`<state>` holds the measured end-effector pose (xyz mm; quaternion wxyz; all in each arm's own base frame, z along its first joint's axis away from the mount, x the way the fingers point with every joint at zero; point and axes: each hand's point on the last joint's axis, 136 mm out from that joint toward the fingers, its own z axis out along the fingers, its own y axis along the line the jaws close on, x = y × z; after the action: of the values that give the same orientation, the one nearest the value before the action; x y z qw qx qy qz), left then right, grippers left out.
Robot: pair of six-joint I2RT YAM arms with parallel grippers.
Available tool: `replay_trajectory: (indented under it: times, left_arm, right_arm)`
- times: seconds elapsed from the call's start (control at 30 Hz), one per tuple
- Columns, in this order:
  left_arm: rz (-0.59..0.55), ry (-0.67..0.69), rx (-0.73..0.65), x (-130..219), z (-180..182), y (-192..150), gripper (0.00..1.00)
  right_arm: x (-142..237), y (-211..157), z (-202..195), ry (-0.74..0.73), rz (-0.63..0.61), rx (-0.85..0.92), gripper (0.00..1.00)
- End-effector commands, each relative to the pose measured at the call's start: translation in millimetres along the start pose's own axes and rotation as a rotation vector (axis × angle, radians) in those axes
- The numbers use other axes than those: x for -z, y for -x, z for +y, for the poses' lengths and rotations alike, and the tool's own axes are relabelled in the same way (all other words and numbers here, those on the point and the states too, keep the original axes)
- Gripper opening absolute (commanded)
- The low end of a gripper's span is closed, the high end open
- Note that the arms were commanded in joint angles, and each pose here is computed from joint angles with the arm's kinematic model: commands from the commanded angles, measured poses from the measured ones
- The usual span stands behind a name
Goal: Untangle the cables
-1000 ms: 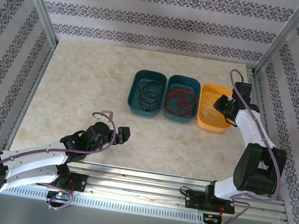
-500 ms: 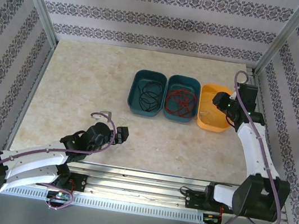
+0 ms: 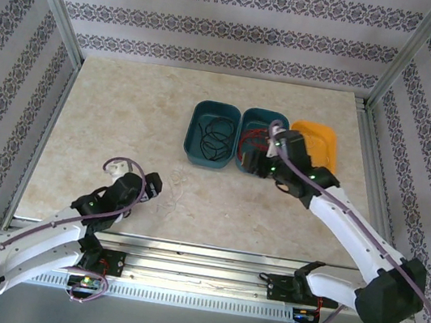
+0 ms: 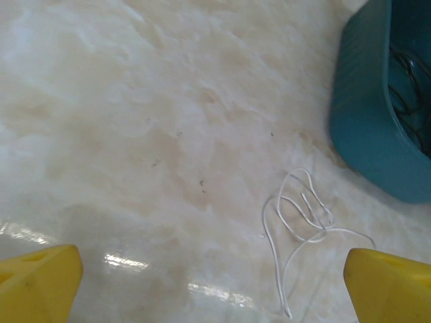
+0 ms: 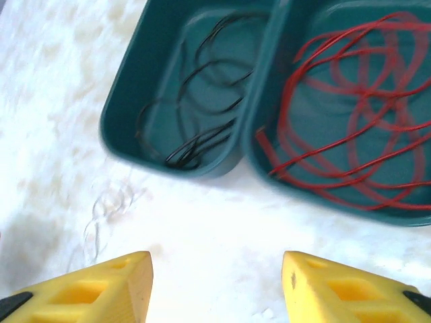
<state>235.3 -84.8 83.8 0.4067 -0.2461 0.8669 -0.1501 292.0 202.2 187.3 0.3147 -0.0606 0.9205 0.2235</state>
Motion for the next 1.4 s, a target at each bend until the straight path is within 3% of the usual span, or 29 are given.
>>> replay_trajectory:
  times: [0.0,0.3,0.8,1.03,1.23,1.37]
  left_arm:
    - [0.022,0.062,0.034,0,23,-7,0.99]
    - [0.036,0.065,0.056,-1,26,-9,0.99]
    - [0.050,0.050,0.075,-4,28,-16,0.99]
    - [0.054,0.055,0.081,-5,30,-18,0.99]
    - [0.053,0.054,0.083,-5,30,-18,0.99]
    - [0.051,0.055,0.083,-5,30,-18,0.99]
  right_arm:
    - [-15,-16,25,-0.015,0.050,0.050,0.54]
    - [-66,-64,103,0.055,0.230,0.216,0.55]
    - [-135,-123,133,0.076,0.435,0.256,0.50]
    - [-153,-135,134,0.064,0.471,0.258,0.36]
    - [-149,-127,129,0.038,0.436,0.286,0.08]
    - [-134,-112,131,0.044,0.376,0.312,0.00]
